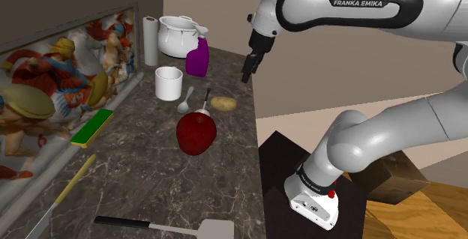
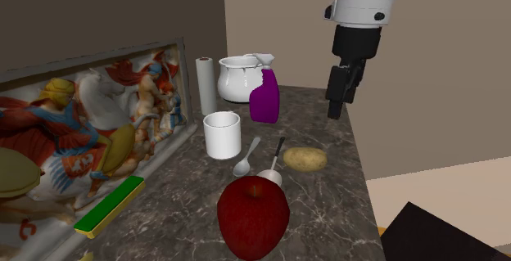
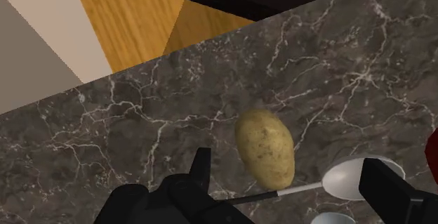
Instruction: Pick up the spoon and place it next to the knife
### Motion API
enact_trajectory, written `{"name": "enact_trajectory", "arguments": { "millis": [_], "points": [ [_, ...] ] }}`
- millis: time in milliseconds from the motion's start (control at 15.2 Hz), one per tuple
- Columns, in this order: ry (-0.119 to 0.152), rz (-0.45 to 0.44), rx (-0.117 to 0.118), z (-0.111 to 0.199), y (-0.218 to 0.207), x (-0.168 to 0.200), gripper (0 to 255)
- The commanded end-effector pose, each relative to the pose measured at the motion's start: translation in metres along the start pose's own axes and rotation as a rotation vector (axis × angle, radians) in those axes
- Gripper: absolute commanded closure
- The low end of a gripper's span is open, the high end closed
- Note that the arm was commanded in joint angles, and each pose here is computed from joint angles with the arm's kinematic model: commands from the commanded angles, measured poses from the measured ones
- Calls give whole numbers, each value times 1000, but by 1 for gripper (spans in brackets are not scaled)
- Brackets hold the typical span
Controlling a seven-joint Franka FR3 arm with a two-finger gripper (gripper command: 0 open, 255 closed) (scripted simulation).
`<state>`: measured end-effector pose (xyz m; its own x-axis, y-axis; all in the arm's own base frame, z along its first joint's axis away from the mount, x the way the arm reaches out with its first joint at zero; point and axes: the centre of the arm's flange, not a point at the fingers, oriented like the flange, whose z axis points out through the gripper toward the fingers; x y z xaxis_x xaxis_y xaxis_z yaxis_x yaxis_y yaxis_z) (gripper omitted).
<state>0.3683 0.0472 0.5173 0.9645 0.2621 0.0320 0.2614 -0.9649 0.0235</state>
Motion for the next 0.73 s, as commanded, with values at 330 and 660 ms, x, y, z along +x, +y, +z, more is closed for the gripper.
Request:
{"name": "enact_trajectory", "arguments": {
  "millis": [330, 660],
  "points": [
    [48, -116, 6, 50, -32, 62, 0],
    [81, -198, 11, 84, -61, 105, 0]
  ]
}}
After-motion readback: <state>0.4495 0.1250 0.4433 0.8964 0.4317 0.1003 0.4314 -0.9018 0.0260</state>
